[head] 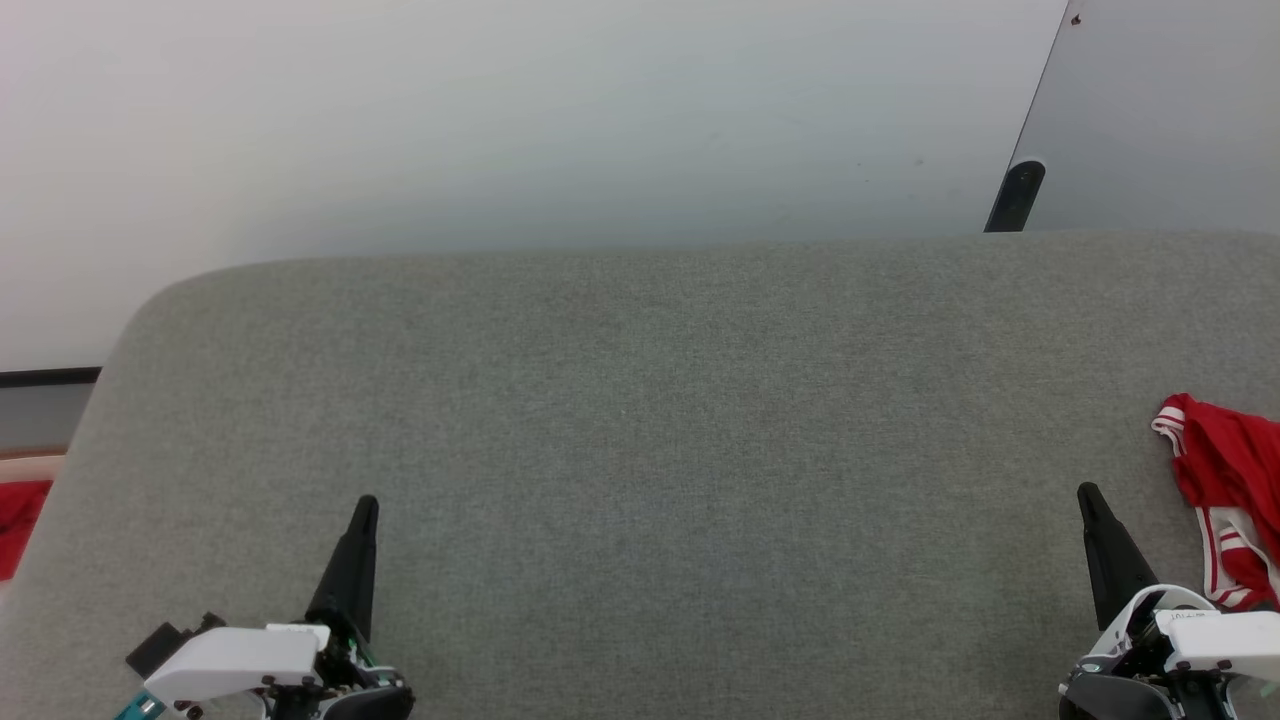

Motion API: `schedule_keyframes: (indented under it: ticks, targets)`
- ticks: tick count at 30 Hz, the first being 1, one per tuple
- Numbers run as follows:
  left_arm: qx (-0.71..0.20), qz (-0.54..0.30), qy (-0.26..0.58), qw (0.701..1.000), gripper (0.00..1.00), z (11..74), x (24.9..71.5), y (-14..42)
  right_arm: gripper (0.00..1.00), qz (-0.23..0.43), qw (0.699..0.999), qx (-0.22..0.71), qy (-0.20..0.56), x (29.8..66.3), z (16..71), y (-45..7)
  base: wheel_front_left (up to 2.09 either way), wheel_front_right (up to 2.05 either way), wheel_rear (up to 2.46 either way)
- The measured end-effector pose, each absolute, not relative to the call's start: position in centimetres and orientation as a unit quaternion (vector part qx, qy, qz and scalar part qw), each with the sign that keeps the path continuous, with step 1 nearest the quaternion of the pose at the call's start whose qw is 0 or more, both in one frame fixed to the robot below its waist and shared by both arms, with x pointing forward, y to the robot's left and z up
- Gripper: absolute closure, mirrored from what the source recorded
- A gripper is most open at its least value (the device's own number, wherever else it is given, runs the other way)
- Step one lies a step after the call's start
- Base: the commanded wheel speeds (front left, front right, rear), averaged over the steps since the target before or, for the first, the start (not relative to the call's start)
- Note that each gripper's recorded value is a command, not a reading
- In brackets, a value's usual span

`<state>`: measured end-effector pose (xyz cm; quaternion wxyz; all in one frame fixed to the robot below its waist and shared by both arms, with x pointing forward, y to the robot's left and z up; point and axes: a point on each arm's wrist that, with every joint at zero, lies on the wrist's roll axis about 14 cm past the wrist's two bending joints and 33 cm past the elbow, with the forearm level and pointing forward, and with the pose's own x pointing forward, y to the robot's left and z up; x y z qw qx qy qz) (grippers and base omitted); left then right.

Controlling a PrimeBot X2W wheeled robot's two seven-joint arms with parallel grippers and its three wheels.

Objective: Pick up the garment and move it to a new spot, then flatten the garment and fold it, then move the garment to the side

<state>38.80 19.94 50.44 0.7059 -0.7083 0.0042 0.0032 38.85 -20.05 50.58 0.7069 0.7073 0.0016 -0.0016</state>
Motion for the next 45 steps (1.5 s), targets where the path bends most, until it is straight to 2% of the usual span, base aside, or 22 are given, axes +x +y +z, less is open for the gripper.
schedule_keyframes:
  ticks: [45]
  targets:
    - [-0.708,0.003,0.004,0.706,1.0,50.45,38.8,19.94,1.0,-0.002,0.707,0.707,0.002,38.85,50.59,-20.05,0.0,0.0,0.0]
